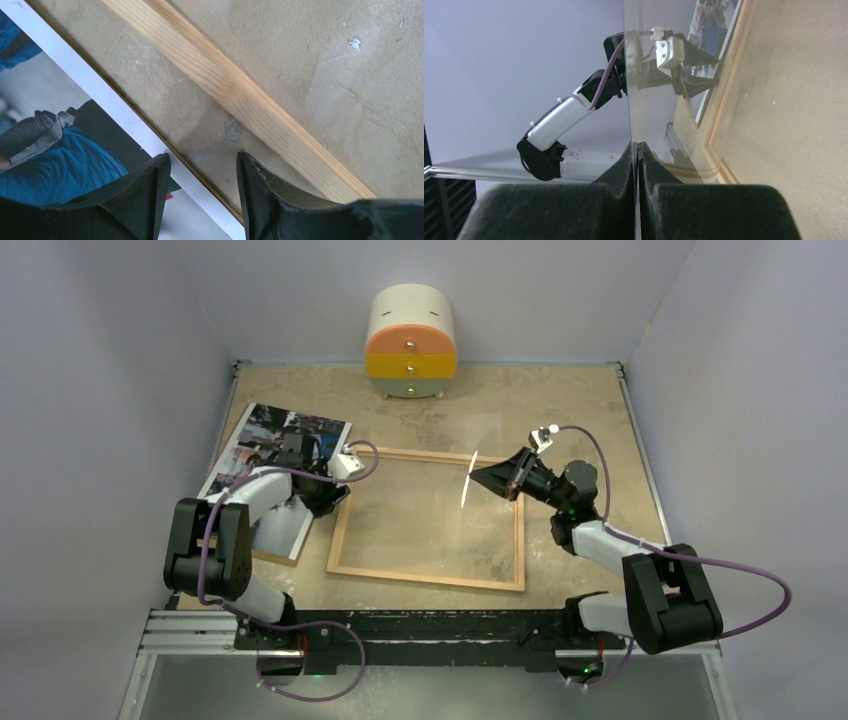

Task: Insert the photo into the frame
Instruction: Place the photo frame item in the photo frame.

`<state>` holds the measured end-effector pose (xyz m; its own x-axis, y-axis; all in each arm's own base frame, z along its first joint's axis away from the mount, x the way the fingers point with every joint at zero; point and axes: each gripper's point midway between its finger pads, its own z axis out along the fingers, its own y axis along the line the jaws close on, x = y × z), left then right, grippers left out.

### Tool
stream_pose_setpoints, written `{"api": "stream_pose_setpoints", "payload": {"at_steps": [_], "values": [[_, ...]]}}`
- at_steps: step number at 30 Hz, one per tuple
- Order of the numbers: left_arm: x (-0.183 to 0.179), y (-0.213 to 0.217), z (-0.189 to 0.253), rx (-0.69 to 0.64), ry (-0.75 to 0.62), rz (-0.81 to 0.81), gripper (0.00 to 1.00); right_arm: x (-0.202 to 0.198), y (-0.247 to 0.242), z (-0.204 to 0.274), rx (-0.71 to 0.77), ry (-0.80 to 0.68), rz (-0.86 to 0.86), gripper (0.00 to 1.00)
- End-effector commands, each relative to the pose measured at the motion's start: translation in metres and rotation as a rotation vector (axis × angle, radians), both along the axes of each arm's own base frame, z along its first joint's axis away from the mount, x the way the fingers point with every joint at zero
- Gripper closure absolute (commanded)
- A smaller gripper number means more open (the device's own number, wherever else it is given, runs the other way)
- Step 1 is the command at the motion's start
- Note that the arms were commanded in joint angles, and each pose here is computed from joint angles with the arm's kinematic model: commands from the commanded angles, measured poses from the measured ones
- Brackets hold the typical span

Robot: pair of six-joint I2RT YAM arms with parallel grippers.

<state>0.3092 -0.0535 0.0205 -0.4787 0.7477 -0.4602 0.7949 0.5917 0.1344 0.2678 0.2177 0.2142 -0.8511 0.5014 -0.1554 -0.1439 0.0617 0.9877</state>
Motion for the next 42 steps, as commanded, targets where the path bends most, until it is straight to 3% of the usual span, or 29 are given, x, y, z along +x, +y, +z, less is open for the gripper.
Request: {"api": "stream_pose_setpoints", "payload": {"at_steps": [1, 18, 42], "values": [[0.009, 0.0, 0.011, -0.046, -0.007, 0.016, 0.47, 0.007, 0.007, 0.029, 0.057, -0.076, -0.011, 1.0], [0.011, 0.005, 0.018, -0.12, 0.008, 0.067, 0.55, 0.012, 0.047, 0.087, 0.181, -0.144, 0.03, 1.0], [0.005, 0.022, 0.021, -0.134, 0.012, 0.105, 0.58, -0.001, 0.062, 0.061, 0.148, -0.094, 0.075, 1.0]]}}
